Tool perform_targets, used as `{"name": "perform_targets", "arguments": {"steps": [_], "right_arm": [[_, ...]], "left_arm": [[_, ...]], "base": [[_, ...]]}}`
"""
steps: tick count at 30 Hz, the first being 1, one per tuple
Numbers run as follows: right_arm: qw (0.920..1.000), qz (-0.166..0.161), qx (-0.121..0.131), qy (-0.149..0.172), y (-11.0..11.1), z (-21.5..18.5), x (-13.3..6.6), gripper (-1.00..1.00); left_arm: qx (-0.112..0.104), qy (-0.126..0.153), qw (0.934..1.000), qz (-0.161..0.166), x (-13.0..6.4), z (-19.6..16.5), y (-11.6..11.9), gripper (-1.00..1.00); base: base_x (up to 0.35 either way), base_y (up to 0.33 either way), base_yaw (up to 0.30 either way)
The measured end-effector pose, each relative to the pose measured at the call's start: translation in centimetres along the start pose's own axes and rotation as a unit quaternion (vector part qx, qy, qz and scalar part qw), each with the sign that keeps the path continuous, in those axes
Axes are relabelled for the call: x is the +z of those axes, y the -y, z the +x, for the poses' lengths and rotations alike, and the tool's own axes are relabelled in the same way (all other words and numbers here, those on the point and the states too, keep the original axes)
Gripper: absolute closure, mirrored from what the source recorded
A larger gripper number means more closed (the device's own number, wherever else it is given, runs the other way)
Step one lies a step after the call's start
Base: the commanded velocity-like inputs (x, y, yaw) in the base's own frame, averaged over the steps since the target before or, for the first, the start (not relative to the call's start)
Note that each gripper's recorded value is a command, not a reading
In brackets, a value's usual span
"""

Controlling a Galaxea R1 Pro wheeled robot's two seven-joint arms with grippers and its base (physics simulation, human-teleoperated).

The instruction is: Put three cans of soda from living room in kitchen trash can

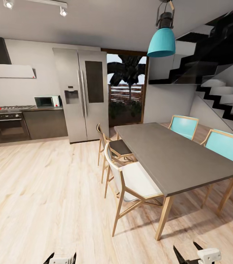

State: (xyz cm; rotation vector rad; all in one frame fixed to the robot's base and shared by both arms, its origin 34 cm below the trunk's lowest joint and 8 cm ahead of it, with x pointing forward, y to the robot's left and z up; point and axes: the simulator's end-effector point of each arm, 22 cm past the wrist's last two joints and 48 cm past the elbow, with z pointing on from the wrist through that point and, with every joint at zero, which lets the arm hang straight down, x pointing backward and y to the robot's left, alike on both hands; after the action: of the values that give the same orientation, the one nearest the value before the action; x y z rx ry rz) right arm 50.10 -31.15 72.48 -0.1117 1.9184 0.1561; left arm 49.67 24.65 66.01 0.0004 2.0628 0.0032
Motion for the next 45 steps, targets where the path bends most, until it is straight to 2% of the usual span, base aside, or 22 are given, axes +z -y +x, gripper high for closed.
{"name": "perform_targets", "arguments": {"steps": [2,3,7,19,20,32,45], "right_arm": [[1.0000,0.001,0.004,-0.007,0.1,0.7,-0.1,-1.00],[0.9996,0.003,0.012,-0.025,0.3,2.6,-0.4,-1.00],[0.9990,0.004,0.020,-0.040,0.4,4.1,-0.7,-1.00],[0.9985,0.006,0.024,-0.049,0.4,5.0,-0.8,-1.00],[0.9978,0.000,0.027,-0.061,-0.3,6.3,-1.0,-1.00],[0.9976,-0.001,0.030,-0.062,-0.5,6.5,-1.0,-1.00],[0.9977,0.000,0.030,-0.061,-0.5,6.4,-1.0,-1.00]], "left_arm": [[0.005,-0.019,0.9998,0.000,-0.2,1.8,-0.5,-1.00],[0.017,-0.048,0.9987,-0.003,-0.6,4.6,-1.9,-1.00],[0.025,-0.066,0.9975,-0.006,-0.9,6.3,-3.0,-1.00],[0.029,-0.065,0.9974,-0.012,-1.5,7.7,-3.8,-1.00],[0.032,-0.065,0.9973,-0.011,-1.5,7.8,-3.7,-1.00],[0.032,-0.065,0.9973,-0.011,-1.5,7.8,-3.7,-1.00],[0.032,-0.063,0.9974,-0.010,-1.5,7.7,-3.6,-1.00]], "base": [[0.008,0.000,0.000],[0.004,0.000,0.000],[0.002,0.000,0.000],[0.000,0.000,0.000],[0.000,0.000,0.000],[0.000,0.000,-0.009],[0.000,0.000,-0.168]]}}
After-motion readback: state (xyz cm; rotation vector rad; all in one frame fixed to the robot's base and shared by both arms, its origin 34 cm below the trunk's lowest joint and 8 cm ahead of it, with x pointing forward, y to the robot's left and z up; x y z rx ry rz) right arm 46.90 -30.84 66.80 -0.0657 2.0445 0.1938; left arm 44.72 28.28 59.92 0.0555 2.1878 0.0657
